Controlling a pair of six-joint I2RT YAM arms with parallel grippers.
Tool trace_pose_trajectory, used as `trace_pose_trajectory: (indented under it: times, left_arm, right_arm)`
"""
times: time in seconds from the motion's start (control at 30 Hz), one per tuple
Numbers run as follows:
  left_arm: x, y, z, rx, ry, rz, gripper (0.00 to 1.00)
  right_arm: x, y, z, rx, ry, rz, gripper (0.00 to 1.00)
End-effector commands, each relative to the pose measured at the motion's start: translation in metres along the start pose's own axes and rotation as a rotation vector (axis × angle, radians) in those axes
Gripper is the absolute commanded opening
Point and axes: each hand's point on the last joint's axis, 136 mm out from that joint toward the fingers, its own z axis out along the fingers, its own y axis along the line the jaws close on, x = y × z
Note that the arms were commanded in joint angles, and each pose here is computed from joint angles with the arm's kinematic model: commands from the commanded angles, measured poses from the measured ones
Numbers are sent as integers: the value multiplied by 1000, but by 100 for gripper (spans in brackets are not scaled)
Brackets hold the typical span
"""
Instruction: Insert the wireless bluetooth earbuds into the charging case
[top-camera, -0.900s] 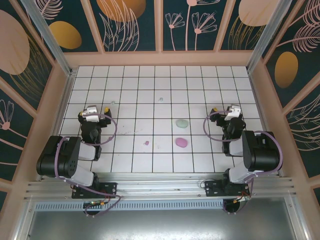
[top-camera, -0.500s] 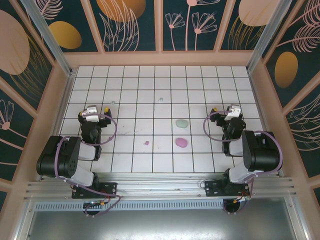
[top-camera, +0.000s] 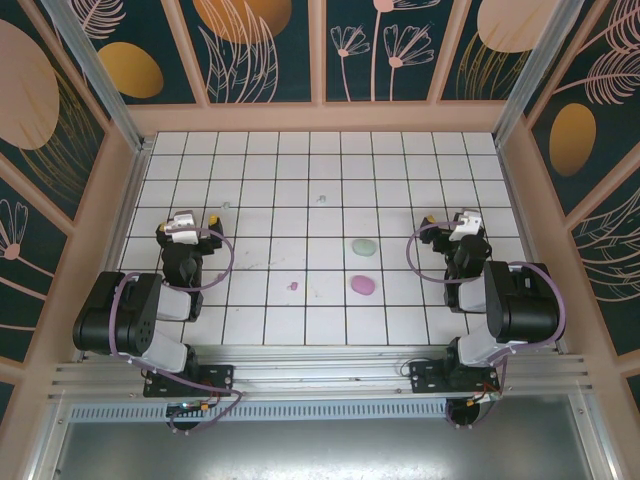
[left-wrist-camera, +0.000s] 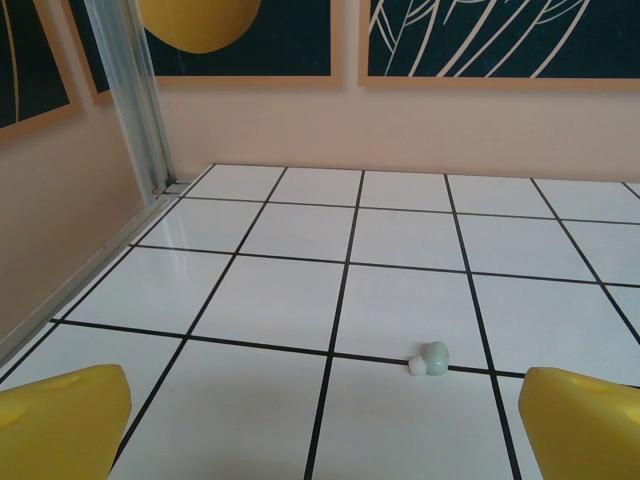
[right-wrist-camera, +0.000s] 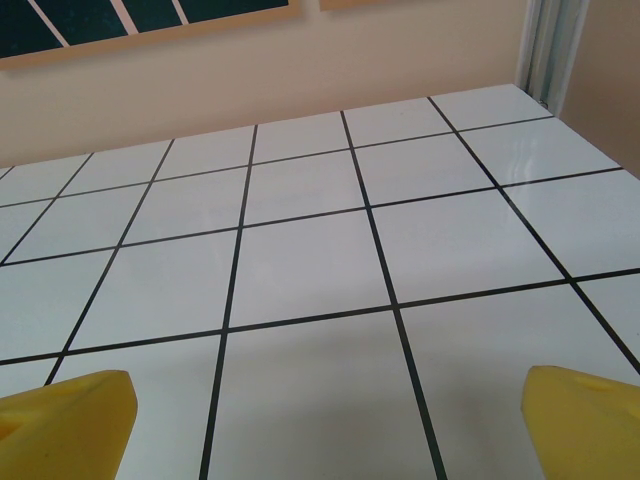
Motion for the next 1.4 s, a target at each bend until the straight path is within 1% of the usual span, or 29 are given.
trace_pose_trajectory:
  times: [0.0, 0.63, 0.8, 0.87, 0.97, 1.03, 1.1, 1.17, 1.23, 1.37]
  left_arm:
    - [-9, 1, 4, 3, -26, -18, 99]
    - [-9, 0, 5, 5, -25, -18, 99]
    - [-9, 6, 4, -22, -25, -31, 99]
    - [-12, 3, 2, -4, -35, -26, 98]
    - [-17, -2, 1, 27, -34, -13, 98]
    - [-23, -7, 6, 46, -1, -5, 99]
    - [-26, -7, 16, 31, 89, -35, 98]
    - [-29, -16, 20, 72, 152, -48, 99]
    - [-34, -27, 20, 131, 189, -91, 98]
    - [-46, -58, 10, 276, 221, -175, 97]
  right_arm:
    - [-15, 4, 3, -12, -52, -17, 99]
    - [-15, 5, 3, -19, -52, -20, 99]
    - [-20, 12, 7, -43, -23, -34, 99]
    - [-24, 18, 8, -72, -1, -41, 99]
    - [-28, 27, 10, -105, 73, -2, 99]
    - [-29, 38, 10, -138, 146, 23, 97]
    - [-27, 50, 9, -155, 225, 9, 94]
    - [-23, 66, 4, -185, 299, 22, 91]
    - [-19, 96, -7, -257, 365, 6, 87]
    - [-17, 149, -42, -354, 393, -112, 86]
